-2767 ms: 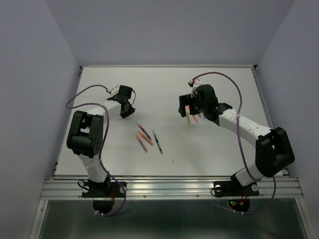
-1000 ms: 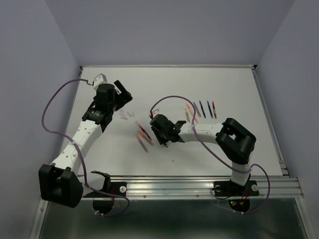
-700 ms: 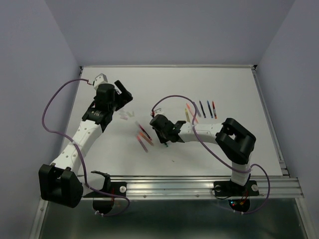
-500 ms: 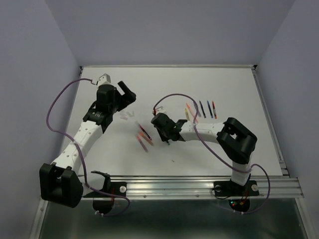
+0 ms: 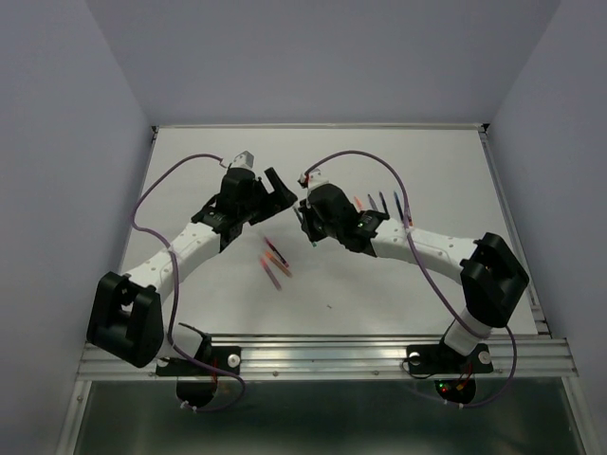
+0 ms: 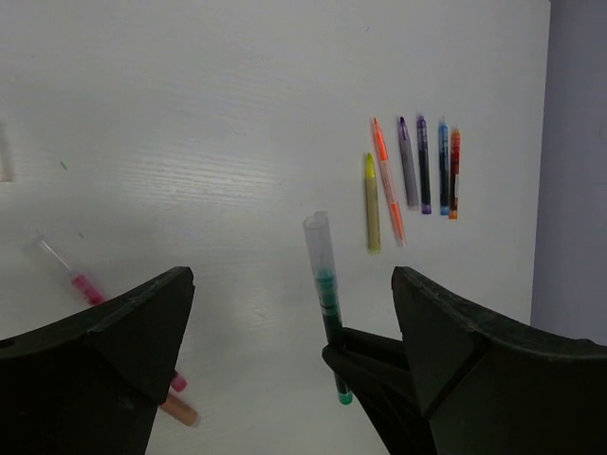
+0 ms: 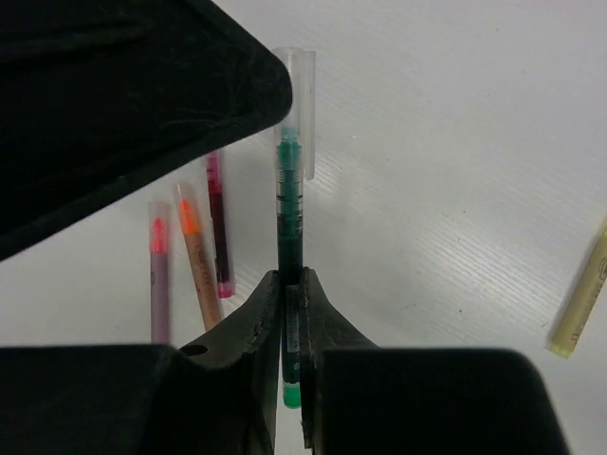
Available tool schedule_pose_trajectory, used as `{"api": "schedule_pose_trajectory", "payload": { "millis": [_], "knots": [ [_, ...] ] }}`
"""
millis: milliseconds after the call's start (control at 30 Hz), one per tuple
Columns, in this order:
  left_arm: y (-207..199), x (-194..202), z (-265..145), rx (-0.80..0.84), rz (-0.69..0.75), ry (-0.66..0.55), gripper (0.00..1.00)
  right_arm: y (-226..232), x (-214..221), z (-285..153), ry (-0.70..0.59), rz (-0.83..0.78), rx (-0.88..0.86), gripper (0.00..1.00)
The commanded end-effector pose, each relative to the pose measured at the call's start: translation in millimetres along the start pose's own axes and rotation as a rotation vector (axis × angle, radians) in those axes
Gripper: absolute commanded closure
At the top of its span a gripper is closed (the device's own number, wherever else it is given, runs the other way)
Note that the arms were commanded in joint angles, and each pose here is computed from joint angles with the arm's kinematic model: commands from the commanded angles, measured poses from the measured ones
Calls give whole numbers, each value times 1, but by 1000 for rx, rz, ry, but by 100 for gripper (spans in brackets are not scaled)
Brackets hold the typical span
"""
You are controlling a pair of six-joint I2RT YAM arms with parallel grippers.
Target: Open the pen caps
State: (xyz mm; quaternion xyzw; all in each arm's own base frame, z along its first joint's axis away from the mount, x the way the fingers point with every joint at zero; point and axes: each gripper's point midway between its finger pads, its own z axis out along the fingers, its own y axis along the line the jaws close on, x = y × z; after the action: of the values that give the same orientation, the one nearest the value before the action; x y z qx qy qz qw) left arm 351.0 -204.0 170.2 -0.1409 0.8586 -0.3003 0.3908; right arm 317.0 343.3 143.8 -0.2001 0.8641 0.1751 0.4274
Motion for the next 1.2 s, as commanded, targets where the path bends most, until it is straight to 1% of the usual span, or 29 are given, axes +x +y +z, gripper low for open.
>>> {"api": "schedule_pose_trajectory", "payload": {
  "millis": [0,33,67,133,233,367,533,600,767,867,1000,1033,1067,1100,1167],
  "knots": [
    [-37,-20,-1,103,-23,-76,8,16,-39,-6,-97,-2,-70,99],
    [-38,-19,0,106,-28,-77,11,20,-41,-8,-102,0,-90,99],
    [-40,-20,1,113,-31,-79,11,22,-44,-9,-109,0,-100,99],
    [-40,-19,3,111,-29,-76,23,24,-47,-10,-117,4,-110,99],
    [-38,-17,5,103,-30,-73,29,27,-55,-14,-144,9,-124,99],
    [-39,-16,6,104,-29,-70,32,32,-62,-20,-166,14,-158,99],
    [-40,-17,5,105,-32,-71,44,35,-66,-23,-178,16,-174,99],
    [-40,-17,5,107,-34,-72,47,36,-69,-25,-189,21,-178,99],
    [-41,-17,4,112,-39,-74,56,39,-74,-29,-208,22,-196,99],
    [-42,-19,2,116,-40,-82,64,38,-74,-29,-209,21,-192,99],
    [-42,-22,-1,117,-45,-97,81,39,-73,-29,-207,17,-197,99],
    [-43,-23,-2,120,-47,-104,91,39,-72,-28,-205,7,-200,96],
    [-44,-23,-3,124,-49,-107,96,39,-72,-28,-204,5,-198,93],
    [-45,-25,-5,129,-55,-115,100,38,-72,-28,-205,6,-194,84],
    [-46,-26,-7,137,-58,-122,100,37,-72,-26,-204,2,-186,74]
  ]
}}
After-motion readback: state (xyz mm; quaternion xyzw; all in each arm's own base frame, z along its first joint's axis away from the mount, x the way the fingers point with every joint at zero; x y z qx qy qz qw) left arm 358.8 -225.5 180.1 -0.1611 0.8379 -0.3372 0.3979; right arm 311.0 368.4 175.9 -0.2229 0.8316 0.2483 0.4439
